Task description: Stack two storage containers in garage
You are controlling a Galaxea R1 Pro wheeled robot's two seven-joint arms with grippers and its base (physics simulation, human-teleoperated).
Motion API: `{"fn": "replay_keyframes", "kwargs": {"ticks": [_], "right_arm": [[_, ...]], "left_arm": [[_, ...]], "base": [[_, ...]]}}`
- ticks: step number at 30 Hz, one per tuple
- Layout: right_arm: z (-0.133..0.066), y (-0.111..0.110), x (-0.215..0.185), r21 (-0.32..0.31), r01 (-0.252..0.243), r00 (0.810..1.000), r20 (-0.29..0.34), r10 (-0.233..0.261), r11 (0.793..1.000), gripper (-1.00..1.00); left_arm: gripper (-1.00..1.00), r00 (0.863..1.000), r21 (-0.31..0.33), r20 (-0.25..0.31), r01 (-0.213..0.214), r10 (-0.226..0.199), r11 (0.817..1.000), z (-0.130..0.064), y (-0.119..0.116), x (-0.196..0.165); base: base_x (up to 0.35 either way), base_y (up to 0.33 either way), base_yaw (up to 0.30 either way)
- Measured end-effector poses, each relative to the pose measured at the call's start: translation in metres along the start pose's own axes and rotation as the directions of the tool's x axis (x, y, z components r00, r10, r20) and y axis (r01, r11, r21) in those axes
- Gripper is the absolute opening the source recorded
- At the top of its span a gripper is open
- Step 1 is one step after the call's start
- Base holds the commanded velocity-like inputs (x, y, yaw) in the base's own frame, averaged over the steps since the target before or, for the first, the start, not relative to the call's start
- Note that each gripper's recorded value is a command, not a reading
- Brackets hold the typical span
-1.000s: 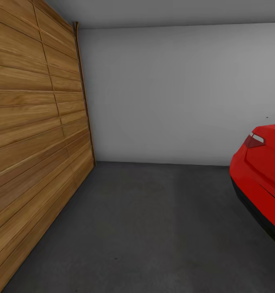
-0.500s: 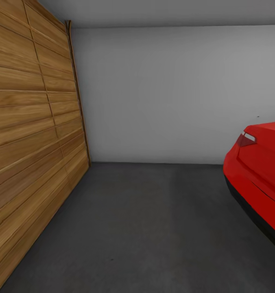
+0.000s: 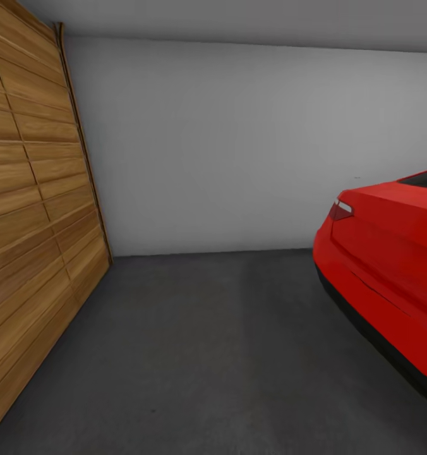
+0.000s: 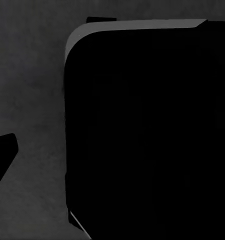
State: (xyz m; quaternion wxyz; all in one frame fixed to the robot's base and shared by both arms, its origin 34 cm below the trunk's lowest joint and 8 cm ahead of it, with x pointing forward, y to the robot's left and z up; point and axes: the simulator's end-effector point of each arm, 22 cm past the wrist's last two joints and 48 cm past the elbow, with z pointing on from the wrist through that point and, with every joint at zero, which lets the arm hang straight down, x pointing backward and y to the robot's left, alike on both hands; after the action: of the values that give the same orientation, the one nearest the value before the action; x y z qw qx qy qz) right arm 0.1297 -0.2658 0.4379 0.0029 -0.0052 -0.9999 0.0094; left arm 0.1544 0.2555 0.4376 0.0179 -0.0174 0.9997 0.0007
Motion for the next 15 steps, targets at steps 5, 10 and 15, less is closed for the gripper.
{"fn": "replay_keyframes", "kwargs": {"ticks": [5, 10, 15], "right_arm": [[0.0000, 0.0021, -0.0004, -0.003, 0.001, 1.000, 0.002, -0.001, 1.000, 1.00], [0.0000, 0.0023, -0.0009, -0.005, 0.002, 1.000, 0.004, -0.002, 1.000, 1.00], [-0.0001, 0.0045, -0.0039, -0.014, 0.001, 1.000, 0.018, -0.001, 1.000, 1.00]], "left_arm": [[1.00, 1.000, -0.001, -0.001, 0.000, 0.000, 1.000, 0.0000, 0.0007, 0.0003], [1.00, 1.000, 0.001, 0.000, 0.002, -0.002, 1.000, 0.0000, -0.0009, -0.0001], [1.00, 1.000, -0.003, 0.000, 0.000, 0.000, 1.000, 0.0000, 0.0025, 0.0000]], "base": [[0.000, 0.000, -0.291], [0.000, 0.000, -0.291], [0.000, 0.000, -0.294]]}}
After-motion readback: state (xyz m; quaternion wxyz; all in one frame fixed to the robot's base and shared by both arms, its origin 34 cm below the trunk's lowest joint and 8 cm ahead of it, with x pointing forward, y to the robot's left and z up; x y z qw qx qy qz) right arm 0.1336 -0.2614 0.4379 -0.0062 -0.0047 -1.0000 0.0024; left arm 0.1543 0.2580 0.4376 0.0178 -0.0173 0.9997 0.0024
